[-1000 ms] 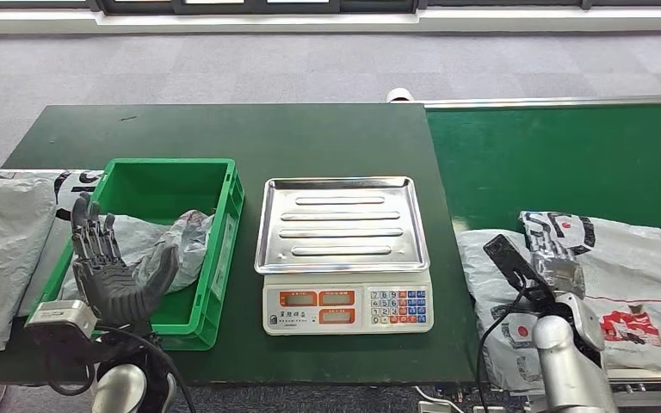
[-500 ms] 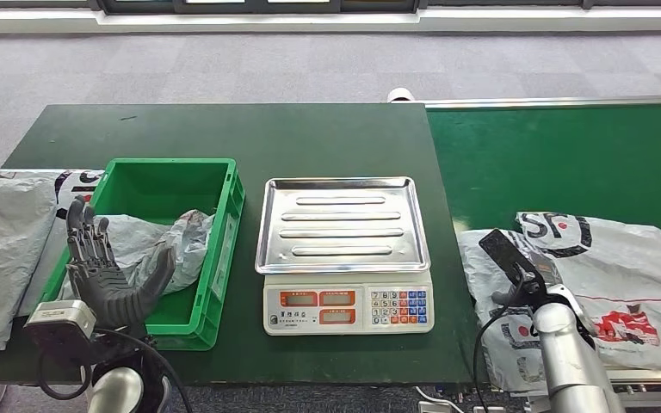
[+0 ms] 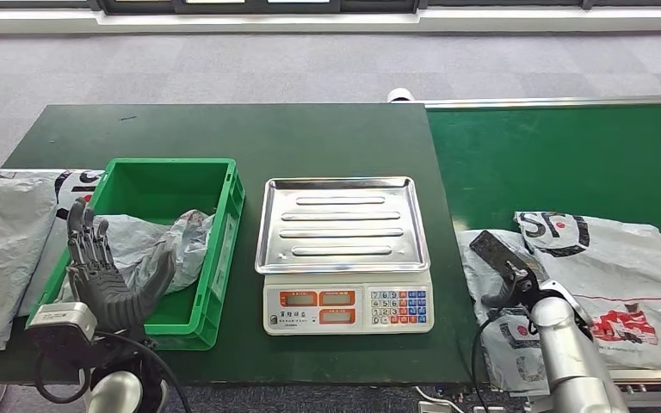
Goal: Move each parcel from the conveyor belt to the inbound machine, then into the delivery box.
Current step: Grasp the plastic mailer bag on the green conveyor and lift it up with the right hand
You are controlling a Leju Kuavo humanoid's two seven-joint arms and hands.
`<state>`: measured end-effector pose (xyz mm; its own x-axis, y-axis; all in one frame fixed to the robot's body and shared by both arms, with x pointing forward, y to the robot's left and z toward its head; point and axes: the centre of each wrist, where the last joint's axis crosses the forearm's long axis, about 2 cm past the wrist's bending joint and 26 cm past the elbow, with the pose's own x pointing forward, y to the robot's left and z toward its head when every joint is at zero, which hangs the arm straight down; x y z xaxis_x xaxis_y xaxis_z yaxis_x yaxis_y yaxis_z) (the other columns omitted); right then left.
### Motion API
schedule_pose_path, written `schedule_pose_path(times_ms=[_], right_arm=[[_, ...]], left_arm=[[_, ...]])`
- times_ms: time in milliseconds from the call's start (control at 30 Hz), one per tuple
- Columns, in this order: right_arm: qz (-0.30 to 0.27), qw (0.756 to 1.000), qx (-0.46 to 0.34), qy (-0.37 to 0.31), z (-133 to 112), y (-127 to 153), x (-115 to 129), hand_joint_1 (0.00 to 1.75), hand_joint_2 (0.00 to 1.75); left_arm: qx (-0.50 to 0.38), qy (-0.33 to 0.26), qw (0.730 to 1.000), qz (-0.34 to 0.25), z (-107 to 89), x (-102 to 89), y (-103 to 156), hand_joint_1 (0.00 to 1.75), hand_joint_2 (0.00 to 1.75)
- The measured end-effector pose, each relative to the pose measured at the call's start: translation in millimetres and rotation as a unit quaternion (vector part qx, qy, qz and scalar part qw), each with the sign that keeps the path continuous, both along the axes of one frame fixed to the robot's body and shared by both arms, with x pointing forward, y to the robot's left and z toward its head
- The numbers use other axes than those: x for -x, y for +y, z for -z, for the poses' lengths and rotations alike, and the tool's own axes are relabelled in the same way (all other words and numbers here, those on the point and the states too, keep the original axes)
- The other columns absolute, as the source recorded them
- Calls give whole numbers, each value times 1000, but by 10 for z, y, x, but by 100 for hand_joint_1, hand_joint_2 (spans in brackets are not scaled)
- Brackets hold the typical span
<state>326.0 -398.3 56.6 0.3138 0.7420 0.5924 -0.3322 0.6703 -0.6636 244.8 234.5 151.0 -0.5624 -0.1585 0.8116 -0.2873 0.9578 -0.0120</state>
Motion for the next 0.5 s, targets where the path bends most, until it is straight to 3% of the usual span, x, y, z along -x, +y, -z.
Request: schedule_pose_path(times_ms=[233, 500], right_arm=[[-78, 994, 13, 71, 51, -137, 56, 0, 175], [-112, 990, 21, 84, 42, -162, 26, 1, 175]], left_arm=[[-4, 5, 1000, 3, 4, 4, 1, 0, 175], [-29, 10, 999, -15, -14, 8, 23, 0, 175]])
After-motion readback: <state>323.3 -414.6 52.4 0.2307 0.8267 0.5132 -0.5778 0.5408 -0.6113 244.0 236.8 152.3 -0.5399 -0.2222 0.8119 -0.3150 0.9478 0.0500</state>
